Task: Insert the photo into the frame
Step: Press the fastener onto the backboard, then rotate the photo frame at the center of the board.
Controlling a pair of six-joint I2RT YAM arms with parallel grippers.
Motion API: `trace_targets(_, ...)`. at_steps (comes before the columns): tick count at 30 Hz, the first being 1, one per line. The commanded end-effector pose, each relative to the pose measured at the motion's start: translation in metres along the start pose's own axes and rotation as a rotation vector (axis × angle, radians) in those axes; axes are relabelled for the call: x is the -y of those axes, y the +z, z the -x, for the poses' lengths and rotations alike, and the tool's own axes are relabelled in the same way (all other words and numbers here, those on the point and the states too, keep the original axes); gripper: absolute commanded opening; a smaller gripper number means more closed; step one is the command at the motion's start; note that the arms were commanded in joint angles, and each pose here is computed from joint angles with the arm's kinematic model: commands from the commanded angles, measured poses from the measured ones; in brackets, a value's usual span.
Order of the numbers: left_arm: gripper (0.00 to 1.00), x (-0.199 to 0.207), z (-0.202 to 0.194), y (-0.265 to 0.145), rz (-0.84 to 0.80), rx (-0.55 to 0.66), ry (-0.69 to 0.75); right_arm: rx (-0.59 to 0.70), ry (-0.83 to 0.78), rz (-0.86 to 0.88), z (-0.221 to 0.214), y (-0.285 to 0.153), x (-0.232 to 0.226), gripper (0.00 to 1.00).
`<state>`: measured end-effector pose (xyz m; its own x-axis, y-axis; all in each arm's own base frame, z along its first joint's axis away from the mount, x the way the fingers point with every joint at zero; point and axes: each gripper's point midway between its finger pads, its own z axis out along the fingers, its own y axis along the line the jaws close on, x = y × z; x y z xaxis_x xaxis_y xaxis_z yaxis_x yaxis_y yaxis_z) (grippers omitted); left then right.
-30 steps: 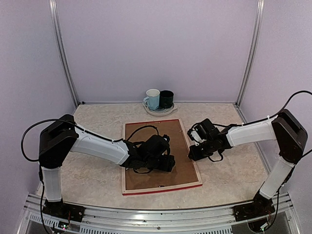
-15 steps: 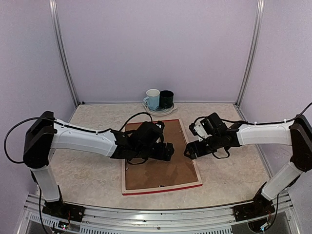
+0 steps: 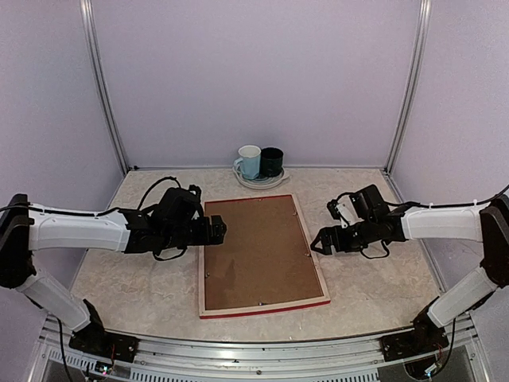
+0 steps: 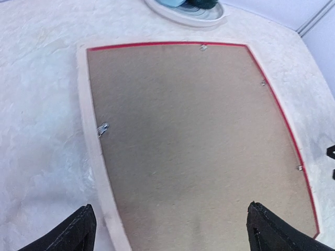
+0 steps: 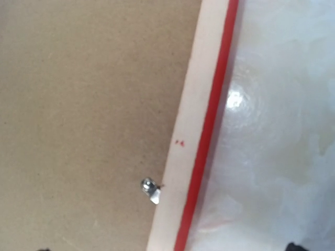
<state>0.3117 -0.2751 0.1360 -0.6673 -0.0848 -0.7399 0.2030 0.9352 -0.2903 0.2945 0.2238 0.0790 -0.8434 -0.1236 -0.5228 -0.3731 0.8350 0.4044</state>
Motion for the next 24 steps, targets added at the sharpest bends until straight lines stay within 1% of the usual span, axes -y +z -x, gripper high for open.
trace_targets(1, 0.99, -0.022, -0.012, 0.009, 0.0, -0.03, -0.075, 0.005, 0.025, 0.057, 0.0, 0.004, -0.003, 0.97)
trace_targets(7, 0.99, -0.039, -0.028, 0.032, -0.019, -0.076, -0.131, -0.031, 0.029, 0.093, -0.01, 0.014, -0.005, 0.97)
trace_targets(16, 0.99, -0.04, -0.038, 0.059, -0.038, -0.112, -0.133, -0.082, 0.031, 0.133, -0.025, 0.026, -0.006, 0.98)
trace_targets(24, 0.99, -0.036, -0.048, 0.072, -0.053, -0.148, -0.136, -0.119, 0.035, 0.166, -0.036, 0.035, -0.007, 0.98)
